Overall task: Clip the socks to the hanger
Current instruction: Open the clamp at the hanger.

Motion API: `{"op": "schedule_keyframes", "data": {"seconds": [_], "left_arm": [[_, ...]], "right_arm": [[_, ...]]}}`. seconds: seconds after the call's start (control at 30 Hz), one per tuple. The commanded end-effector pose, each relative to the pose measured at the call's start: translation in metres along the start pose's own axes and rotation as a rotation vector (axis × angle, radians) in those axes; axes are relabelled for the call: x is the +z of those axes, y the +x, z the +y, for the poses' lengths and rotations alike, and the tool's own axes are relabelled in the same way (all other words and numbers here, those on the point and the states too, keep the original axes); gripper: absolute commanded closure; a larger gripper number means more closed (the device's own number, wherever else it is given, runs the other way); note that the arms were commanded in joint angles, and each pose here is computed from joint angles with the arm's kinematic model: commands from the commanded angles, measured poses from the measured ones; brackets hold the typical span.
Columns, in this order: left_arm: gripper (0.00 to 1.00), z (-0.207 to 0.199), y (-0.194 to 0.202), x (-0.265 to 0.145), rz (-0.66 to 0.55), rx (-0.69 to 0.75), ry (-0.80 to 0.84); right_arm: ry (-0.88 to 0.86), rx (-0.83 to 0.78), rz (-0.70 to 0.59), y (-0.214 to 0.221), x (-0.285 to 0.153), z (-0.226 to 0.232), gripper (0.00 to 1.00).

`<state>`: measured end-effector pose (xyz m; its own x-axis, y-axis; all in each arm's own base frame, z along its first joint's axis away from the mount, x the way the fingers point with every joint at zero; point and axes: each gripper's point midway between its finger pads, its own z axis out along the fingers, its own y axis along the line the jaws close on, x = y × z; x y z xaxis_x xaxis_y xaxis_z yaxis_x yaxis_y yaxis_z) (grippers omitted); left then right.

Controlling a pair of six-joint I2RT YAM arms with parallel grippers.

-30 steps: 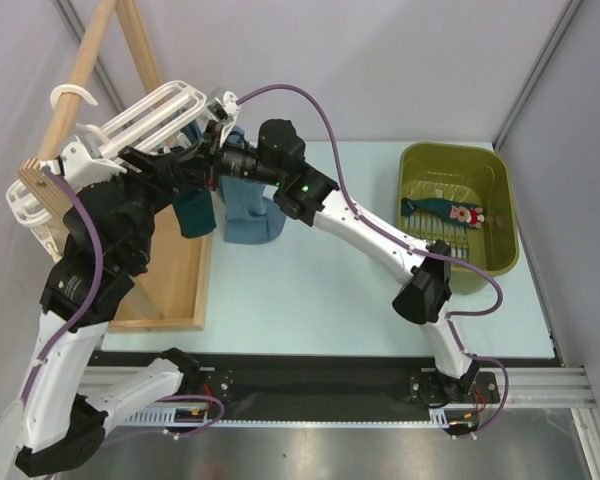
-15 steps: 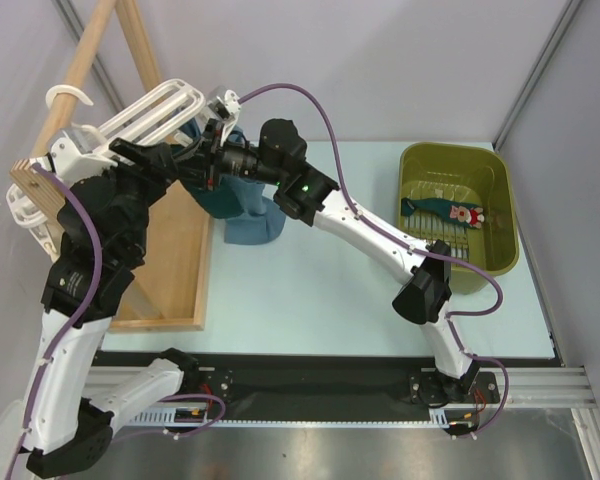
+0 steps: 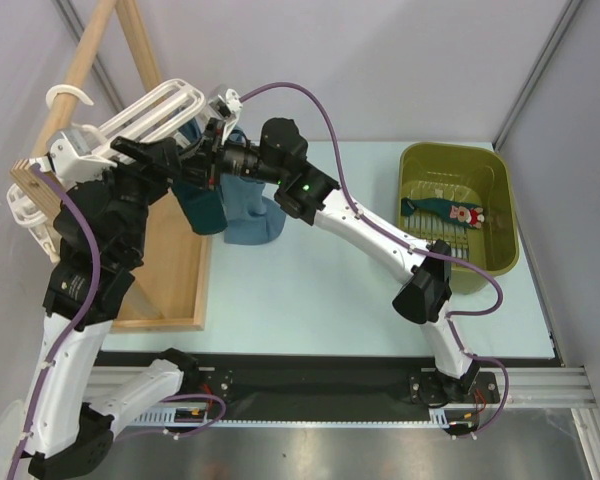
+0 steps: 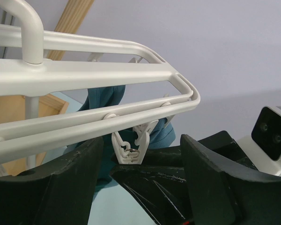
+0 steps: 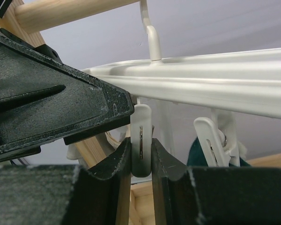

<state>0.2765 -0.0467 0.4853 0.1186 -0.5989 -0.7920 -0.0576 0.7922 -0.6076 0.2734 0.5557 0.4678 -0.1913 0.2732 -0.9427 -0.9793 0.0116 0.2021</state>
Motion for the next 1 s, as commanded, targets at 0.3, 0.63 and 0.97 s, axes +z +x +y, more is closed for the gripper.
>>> {"op": "schedule_keyframes", "data": {"seconds": [0.3,0.63,0.97], "left_arm": [[0.44,0.012,0.027,0.017,0.068,-0.062,-0.062],[0.43,0.012,0.036,0.021,0.093,-0.034,-0.043],[0.69,0.013,0.043,0.021,0.099,-0.035,-0.024]], "right_arm": [[-0.006,0.039,0.06,0.003,-0.015,-0.008,1.0],[-0.009,0.043,0.056,0.002,-0.014,-0.008,1.0],[-0.011,0.041,0.055,0.002,-0.013,-0.007,1.0]]}}
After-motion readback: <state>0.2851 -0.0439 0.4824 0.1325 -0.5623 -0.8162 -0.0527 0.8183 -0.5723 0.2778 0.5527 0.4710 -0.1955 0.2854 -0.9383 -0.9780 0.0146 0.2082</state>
